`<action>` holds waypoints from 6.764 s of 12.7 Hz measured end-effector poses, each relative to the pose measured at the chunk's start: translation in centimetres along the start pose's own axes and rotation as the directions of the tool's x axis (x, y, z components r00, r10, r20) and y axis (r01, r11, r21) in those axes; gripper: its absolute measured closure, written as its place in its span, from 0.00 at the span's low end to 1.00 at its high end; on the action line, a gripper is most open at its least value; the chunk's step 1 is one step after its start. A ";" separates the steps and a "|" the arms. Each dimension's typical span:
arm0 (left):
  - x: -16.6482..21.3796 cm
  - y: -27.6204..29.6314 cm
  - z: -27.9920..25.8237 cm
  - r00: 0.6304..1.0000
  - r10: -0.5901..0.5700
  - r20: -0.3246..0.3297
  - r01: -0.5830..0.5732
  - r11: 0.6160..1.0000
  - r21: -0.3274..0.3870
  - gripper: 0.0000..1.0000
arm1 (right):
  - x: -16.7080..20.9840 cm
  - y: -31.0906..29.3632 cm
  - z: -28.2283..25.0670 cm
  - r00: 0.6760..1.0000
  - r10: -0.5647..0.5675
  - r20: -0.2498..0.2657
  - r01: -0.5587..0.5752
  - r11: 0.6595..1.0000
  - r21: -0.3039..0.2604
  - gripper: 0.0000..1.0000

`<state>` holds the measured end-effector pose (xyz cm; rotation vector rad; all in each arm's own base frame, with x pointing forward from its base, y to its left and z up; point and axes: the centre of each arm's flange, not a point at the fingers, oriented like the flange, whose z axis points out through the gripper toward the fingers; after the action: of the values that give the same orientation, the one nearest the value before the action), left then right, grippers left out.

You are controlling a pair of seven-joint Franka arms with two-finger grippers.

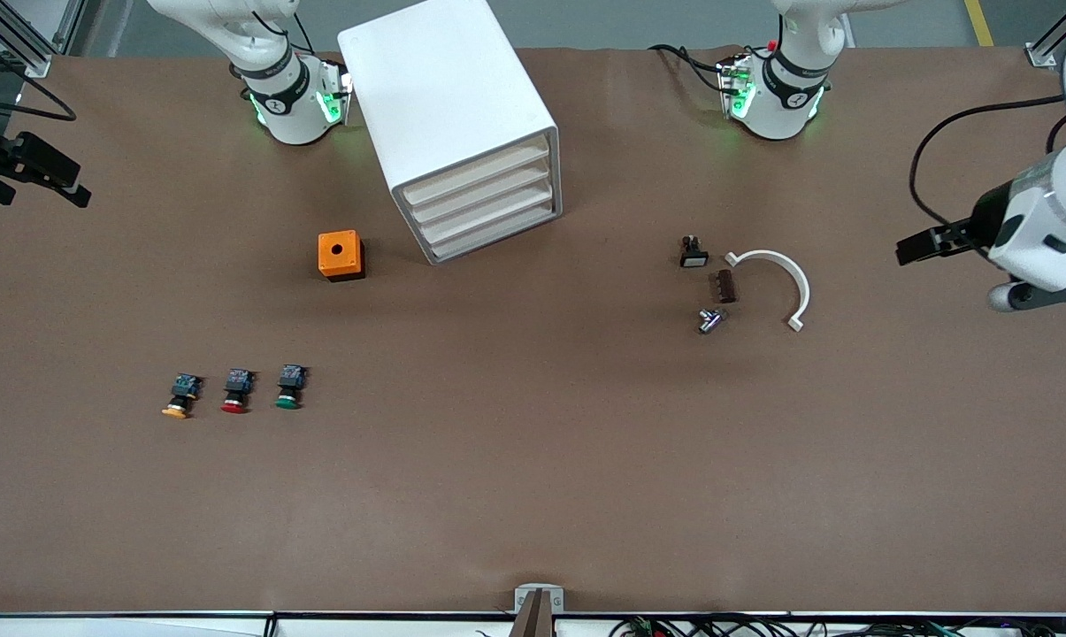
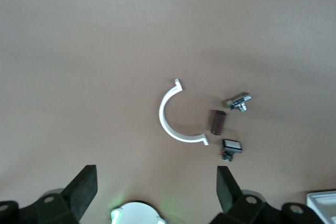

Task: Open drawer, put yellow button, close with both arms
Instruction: 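Move the left gripper toward the white drawer cabinet, then reach the left gripper to the drawer while the right gripper reaches the yellow button, then pull the drawer open with the left gripper while the right gripper grasps the button, then carry the yellow button over the drawer while the left gripper withdraws, then lower the yellow button into the drawer and open the right gripper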

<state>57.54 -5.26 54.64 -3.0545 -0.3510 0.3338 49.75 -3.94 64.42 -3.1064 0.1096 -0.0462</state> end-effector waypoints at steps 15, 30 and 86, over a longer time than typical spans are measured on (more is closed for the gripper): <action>-0.5 19.8 14.5 0.775 -0.540 0.328 0.554 0.830 0.059 0.00 | 10.6 4.7 15.5 0.995 0.016 0.095 -0.014 1.000 -0.023 0.00; -11.5 39.3 26.8 -0.128 -0.929 0.347 0.647 0.187 0.739 0.00 | 9.7 8.6 42.5 0.992 0.118 -0.043 -0.121 0.991 -0.055 0.00; 7.5 20.7 12.0 0.272 -0.844 0.462 0.930 0.354 0.099 0.00 | -10.6 -51.6 23.2 0.606 0.795 0.004 -0.795 0.606 -0.011 0.59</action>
<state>66.57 -23.41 39.84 -2.2454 -2.1248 0.9097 43.49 48.98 42.67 -2.7340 1.4751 -0.0047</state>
